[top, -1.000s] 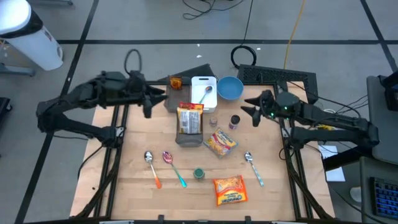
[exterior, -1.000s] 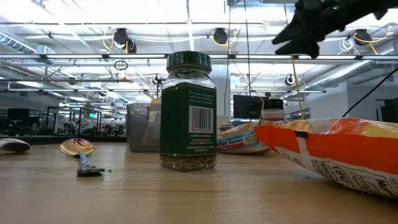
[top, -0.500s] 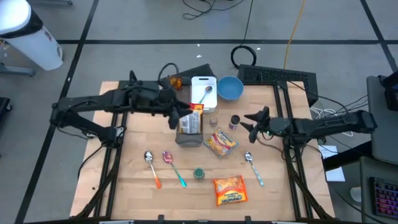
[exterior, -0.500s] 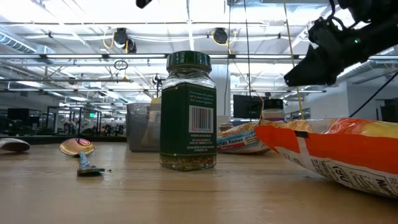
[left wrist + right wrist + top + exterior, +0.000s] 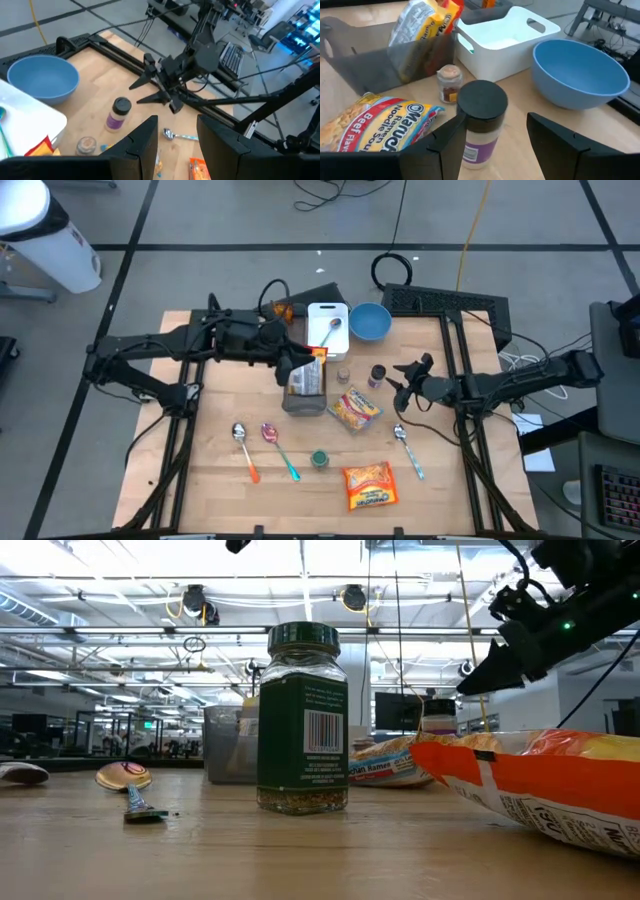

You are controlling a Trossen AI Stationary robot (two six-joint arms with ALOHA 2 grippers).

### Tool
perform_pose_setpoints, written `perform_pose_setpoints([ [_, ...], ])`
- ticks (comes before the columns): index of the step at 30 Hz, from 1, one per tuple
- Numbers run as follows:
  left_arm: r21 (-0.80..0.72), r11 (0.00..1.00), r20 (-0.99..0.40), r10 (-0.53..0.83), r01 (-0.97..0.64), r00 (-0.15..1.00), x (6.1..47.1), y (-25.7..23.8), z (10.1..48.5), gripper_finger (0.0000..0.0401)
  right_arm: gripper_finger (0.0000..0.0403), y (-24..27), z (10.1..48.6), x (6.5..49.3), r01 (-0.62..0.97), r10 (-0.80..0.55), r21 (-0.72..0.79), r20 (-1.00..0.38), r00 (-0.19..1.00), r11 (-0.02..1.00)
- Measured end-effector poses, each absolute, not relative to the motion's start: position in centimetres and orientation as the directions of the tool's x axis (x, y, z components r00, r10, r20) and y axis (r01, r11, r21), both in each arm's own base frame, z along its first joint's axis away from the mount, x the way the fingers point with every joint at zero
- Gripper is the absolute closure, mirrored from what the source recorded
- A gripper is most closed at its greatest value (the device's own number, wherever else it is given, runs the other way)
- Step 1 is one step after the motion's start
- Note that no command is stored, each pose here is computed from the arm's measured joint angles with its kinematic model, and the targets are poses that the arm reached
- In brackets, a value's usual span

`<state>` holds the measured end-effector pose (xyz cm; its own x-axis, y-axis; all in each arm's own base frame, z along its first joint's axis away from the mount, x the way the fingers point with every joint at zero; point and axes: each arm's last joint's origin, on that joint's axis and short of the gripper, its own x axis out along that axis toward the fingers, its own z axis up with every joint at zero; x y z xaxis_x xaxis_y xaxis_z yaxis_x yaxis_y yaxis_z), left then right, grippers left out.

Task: Pick & Place Food Item
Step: Put the violet spice bottle into the top black bin

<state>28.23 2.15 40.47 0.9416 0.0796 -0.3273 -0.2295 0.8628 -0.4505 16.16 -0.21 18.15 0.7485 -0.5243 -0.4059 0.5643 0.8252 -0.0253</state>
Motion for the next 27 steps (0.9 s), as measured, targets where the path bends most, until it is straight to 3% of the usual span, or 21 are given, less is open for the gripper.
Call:
perform_pose_setpoints([
  [8, -0.453, 0.86, -0.327, 0.084, -0.235, 0.941, 28.2, 2.3, 40.5, 0.0256, 0.0133, -0.9, 18.2, 16.4, 0.512, -0.404, 0.158, -0.438, 0.803, 0.844],
  [16, -0.467, 0.852, -0.327, 0.084, -0.238, 0.941, 28.2, 2.3, 40.5, 0.0256, 0.0053, -1.6, 17.8, 16.5, 0.523, -0.424, 0.1, -0.467, 0.776, 0.847],
  [27, -0.479, 0.844, -0.325, 0.083, -0.239, 0.942, 28.2, 2.3, 40.5, 0.0256, 0.0044, -1.8, 15.9, 18.2, 0.536, -0.429, 0.082, -0.502, 0.751, 0.841],
])
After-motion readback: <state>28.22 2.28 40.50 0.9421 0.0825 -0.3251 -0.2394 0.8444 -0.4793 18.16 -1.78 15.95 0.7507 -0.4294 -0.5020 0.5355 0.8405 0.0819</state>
